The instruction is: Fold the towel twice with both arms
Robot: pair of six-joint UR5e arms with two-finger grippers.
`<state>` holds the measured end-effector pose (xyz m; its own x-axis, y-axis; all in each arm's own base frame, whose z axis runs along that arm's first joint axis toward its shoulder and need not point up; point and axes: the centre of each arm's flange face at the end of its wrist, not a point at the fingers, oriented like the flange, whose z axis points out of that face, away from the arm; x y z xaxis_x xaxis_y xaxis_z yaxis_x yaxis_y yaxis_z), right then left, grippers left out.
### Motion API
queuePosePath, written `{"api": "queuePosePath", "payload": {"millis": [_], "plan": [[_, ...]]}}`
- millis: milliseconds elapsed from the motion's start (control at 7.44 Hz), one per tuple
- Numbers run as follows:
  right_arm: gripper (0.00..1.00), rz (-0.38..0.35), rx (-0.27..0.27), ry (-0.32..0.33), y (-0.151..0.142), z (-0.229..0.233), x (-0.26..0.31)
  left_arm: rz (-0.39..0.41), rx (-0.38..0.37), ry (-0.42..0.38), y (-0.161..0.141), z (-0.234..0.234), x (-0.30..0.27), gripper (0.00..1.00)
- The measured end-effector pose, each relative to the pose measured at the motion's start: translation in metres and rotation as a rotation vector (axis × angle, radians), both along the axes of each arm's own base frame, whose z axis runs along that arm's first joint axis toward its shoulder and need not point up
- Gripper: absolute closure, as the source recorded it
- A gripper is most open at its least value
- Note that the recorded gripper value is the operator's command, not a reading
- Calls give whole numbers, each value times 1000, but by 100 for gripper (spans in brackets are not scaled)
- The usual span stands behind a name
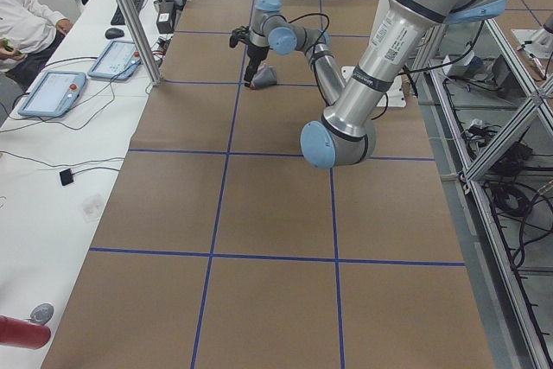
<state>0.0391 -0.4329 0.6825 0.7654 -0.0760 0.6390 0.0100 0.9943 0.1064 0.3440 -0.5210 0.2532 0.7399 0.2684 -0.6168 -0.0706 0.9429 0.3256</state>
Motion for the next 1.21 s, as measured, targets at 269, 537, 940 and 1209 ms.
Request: {"api": "queuePosePath", "payload": {"millis": [269,537,940,1209], "plan": [[1,15,-3,-3,-1,-1,6,101,-48,-30,-24,101,-110,0],[0,27,-11,-3,-14,-19,11,104,-127,-61,-20,177,-177,0],[1,31,-34,6,-32,-51,13,138,-204,-30,-7,268,-261,0],[0,24,-30,11,-36,-56,11,159,-192,-33,17,322,-325,0]]}}
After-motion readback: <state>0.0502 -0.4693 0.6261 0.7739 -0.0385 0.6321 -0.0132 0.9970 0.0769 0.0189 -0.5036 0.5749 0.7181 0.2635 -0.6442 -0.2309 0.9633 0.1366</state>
